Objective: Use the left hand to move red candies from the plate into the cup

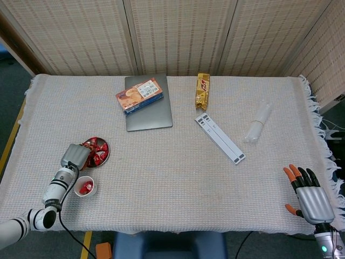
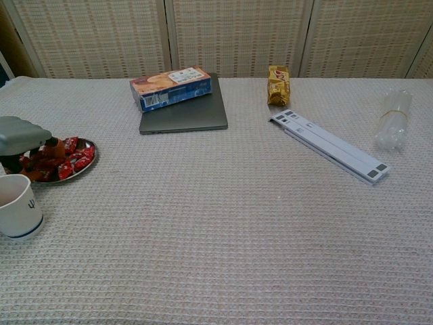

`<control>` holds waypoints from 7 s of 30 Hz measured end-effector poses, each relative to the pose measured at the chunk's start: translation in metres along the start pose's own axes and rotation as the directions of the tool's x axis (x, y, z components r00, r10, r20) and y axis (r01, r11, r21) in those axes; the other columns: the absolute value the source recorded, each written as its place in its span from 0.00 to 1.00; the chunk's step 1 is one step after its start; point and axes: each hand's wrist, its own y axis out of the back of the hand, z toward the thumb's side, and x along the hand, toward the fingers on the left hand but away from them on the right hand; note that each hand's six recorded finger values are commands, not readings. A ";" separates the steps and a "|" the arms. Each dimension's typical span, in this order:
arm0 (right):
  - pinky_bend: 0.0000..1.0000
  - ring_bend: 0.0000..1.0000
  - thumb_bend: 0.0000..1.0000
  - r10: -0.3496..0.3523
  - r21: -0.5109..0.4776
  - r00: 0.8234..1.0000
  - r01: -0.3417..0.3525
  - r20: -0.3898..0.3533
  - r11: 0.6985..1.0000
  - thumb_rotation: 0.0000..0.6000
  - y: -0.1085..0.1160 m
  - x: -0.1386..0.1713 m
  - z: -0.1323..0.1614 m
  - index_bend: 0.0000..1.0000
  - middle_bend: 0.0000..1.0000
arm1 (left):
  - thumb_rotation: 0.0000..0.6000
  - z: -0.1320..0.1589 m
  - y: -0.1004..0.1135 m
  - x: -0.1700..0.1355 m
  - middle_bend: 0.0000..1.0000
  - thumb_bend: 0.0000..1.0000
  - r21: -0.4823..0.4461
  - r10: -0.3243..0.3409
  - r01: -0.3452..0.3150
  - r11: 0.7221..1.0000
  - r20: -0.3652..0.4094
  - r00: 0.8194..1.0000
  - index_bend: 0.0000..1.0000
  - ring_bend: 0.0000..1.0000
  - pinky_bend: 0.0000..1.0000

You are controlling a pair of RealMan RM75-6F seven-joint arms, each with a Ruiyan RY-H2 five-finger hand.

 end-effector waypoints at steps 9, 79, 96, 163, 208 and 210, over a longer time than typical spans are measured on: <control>0.00 0.00 0.06 0.002 0.001 1.000 -0.002 -0.001 1.000 1.00 0.000 0.000 0.000 0.00 0.00 | 1.00 0.005 0.001 0.001 0.48 0.41 0.012 0.038 -0.039 0.999 0.003 0.999 0.51 0.50 1.00; 0.00 0.00 0.06 0.001 -0.012 0.999 -0.001 -0.042 1.000 1.00 0.003 0.009 0.006 0.00 0.00 | 1.00 0.016 0.000 -0.128 0.69 0.58 -0.156 0.260 -0.238 0.959 0.141 0.955 0.62 0.63 1.00; 0.00 0.00 0.06 0.004 -0.011 1.000 -0.005 -0.031 1.000 1.00 0.003 0.007 0.004 0.00 0.00 | 1.00 0.019 0.004 -0.124 0.53 0.46 -0.143 0.242 -0.219 0.965 0.165 0.956 0.45 0.52 1.00; 0.00 0.00 0.06 0.014 -0.012 0.999 -0.014 -0.039 1.000 1.00 0.000 0.008 0.007 0.00 0.00 | 1.00 -0.090 -0.022 -0.071 0.28 0.36 -0.346 0.100 -0.086 0.934 0.021 0.995 0.17 0.35 0.98; 0.00 0.00 0.06 0.028 -0.008 0.999 -0.028 -0.035 1.000 1.00 -0.003 0.005 0.007 0.00 0.00 | 1.00 -0.053 -0.051 -0.039 0.43 0.35 -0.098 0.065 -0.060 0.993 0.048 0.997 0.44 0.49 1.00; 0.00 0.00 0.06 0.028 -0.008 0.999 -0.028 -0.035 1.000 1.00 -0.003 0.005 0.007 0.00 0.00 | 1.00 -0.051 -0.052 -0.038 0.45 0.35 -0.095 0.069 -0.065 0.993 0.049 0.996 0.46 0.50 1.00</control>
